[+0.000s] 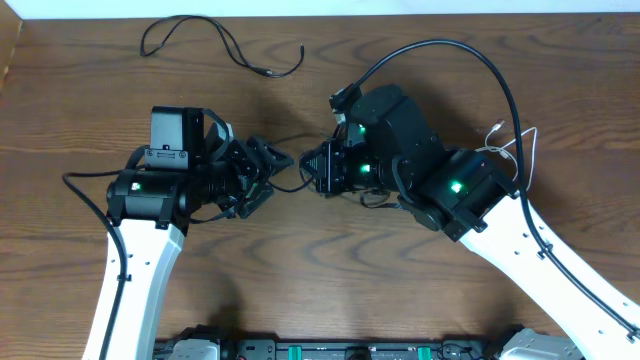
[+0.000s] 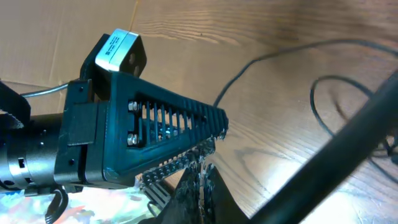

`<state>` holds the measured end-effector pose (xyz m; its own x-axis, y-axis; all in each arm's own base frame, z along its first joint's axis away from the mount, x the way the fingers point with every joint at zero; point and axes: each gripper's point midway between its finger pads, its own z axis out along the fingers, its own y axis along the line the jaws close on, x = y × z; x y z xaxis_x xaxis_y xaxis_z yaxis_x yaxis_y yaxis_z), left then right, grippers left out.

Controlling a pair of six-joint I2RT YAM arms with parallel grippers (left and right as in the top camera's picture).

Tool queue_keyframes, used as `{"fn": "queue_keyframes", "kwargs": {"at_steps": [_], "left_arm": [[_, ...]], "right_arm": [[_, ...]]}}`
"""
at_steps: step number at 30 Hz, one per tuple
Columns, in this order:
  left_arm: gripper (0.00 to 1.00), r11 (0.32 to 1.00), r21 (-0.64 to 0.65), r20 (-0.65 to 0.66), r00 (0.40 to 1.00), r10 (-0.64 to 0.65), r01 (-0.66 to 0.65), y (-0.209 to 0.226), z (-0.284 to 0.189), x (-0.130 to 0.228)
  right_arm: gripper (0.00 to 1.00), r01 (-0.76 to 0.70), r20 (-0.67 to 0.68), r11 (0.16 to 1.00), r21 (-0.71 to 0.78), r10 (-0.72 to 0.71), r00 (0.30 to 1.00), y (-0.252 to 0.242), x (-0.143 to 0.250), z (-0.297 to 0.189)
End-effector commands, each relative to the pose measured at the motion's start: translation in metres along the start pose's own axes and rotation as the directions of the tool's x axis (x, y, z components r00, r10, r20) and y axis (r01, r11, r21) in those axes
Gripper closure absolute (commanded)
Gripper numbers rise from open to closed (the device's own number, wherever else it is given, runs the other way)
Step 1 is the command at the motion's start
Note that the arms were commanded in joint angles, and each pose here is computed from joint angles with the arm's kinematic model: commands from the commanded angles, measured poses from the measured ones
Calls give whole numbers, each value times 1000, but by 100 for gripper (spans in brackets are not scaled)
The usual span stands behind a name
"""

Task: Untangle cables
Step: 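Grasp the black cable with the right gripper and bring it toward the left gripper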

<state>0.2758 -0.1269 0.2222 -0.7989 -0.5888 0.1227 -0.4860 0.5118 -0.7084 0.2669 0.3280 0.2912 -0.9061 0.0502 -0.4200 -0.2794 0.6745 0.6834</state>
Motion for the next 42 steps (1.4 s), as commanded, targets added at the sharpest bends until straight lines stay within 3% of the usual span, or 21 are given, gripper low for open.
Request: {"fn": "queue_keyframes", "kwargs": {"at_steps": [1, 7, 19, 21, 26, 32, 38, 42], "left_arm": [[36, 1000, 6, 17, 1000, 3, -4, -3, -4, 0], [42, 1000, 6, 17, 1000, 3, -3, -3, -4, 0], [42, 998, 17, -1, 998, -64, 64, -5, -4, 3], [48, 998, 20, -6, 998, -64, 64, -5, -4, 3], [52, 997, 32, -26, 998, -63, 64, -7, -4, 7], [64, 997, 31, -26, 998, -64, 65, -7, -4, 7], [92, 998, 29, -22, 998, -57, 58, -7, -3, 6], [93, 1000, -10, 37, 999, 12, -12, 0, -3, -4]], "right_arm": [[99, 5, 18, 1000, 3, -5, 1000, 2, -3, -3], [99, -5, 29, 998, 60, 3, 1000, -9, -3, -3], [99, 15, 59, 1000, 20, -16, 998, 2, -10, -2], [99, 17, 61, 1000, 17, -18, 998, 3, -10, -2], [99, 27, 60, 1000, 3, -27, 998, 9, -8, -1], [99, 22, 53, 1000, 0, -22, 998, 11, -5, 0], [99, 12, 38, 999, 34, -13, 999, 3, -1, 0], [99, -6, 46, 992, 127, 0, 999, -16, 1, -2]]}}
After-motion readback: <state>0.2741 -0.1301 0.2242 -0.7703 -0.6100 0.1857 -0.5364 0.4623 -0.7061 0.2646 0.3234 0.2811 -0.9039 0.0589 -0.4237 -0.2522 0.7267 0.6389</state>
